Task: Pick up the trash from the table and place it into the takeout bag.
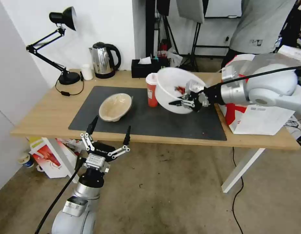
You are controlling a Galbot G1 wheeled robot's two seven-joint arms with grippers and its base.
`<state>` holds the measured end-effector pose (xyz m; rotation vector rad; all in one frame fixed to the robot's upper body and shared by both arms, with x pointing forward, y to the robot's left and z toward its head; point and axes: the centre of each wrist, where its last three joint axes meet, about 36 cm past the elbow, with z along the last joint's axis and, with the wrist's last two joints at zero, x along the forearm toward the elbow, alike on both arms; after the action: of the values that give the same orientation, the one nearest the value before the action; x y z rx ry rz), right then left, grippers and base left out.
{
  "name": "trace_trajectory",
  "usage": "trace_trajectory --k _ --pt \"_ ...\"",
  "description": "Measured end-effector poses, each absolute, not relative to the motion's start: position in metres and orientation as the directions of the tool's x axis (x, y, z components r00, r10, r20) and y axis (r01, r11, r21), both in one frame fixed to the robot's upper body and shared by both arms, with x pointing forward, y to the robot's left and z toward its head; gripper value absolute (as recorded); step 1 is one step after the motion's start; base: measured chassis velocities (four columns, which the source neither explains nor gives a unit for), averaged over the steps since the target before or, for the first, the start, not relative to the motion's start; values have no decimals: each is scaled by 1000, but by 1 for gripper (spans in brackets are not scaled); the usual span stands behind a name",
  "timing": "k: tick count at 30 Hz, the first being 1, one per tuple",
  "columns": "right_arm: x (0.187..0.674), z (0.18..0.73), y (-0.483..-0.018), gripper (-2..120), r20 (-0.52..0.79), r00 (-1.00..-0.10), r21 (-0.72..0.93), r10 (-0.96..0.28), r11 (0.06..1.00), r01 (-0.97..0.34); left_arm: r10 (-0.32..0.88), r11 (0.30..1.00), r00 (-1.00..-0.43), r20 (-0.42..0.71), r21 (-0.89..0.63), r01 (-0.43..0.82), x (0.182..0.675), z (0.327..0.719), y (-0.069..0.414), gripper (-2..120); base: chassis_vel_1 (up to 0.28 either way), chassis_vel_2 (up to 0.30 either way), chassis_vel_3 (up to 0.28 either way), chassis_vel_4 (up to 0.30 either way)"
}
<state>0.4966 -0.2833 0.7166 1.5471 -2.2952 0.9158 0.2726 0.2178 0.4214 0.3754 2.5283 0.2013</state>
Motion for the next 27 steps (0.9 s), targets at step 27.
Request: trace_trajectory --k 27 --pt "439 728 -355 0 308 -568 -393 -763 442 -807 335 941 -792 -510 216 259 280 407 201 100 0 0 0 0"
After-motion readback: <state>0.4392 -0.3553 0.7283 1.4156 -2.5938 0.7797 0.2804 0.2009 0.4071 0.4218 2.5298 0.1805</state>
